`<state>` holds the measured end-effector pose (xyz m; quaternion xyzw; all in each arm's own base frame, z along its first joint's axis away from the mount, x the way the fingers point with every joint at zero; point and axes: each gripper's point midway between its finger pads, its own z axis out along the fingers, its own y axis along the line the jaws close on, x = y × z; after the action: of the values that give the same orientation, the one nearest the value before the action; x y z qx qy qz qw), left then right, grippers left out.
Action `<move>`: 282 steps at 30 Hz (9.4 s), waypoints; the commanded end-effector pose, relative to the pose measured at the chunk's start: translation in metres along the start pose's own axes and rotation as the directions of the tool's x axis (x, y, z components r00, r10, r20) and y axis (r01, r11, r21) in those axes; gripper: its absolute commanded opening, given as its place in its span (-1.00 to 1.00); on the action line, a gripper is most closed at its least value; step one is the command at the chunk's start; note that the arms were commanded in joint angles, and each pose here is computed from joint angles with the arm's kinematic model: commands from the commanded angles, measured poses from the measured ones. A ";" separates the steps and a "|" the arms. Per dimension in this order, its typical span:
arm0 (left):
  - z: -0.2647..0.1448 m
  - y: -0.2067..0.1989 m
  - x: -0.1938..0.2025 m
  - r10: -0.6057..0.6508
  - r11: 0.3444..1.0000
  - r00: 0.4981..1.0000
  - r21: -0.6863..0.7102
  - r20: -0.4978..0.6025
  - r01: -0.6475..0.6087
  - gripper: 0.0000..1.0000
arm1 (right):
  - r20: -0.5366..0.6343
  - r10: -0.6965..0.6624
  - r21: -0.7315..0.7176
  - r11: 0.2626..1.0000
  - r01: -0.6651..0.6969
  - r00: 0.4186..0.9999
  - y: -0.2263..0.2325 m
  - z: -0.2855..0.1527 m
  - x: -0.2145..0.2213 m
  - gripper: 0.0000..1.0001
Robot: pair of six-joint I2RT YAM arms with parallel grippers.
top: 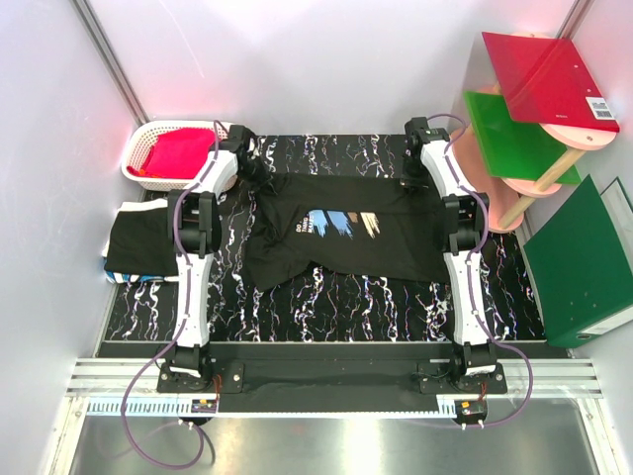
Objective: Fold and stack the t-shirts
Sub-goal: Fold the flattened tshirt in 1/3 of the way, then grap the side of the flattened tshirt closest away from the robot with both arms, then fold the other side of the tshirt into a rectangle
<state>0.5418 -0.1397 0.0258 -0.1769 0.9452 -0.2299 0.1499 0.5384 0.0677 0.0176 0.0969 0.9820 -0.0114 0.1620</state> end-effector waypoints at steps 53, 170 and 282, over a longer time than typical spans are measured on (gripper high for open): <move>-0.114 0.109 0.244 -0.170 0.985 0.979 -0.029 -0.117 0.167 0.98 | -0.182 0.834 -0.118 0.507 -0.854 0.520 -0.126 -0.067 0.238 -0.52; -0.096 0.013 0.128 0.124 0.992 0.986 0.026 -0.115 -0.121 0.06 | -0.164 0.500 -0.484 0.710 -0.511 0.850 -0.086 -0.114 0.126 0.19; -0.107 0.005 0.127 0.578 0.572 0.746 -0.487 -0.331 -0.660 -0.07 | -0.283 0.466 -0.489 0.682 -0.544 0.838 -0.078 -0.088 0.130 0.24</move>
<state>0.3771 -0.1666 0.0821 0.1381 0.9845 0.0672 0.0851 0.3762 0.0191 0.0553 0.3232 0.8846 0.3164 0.1138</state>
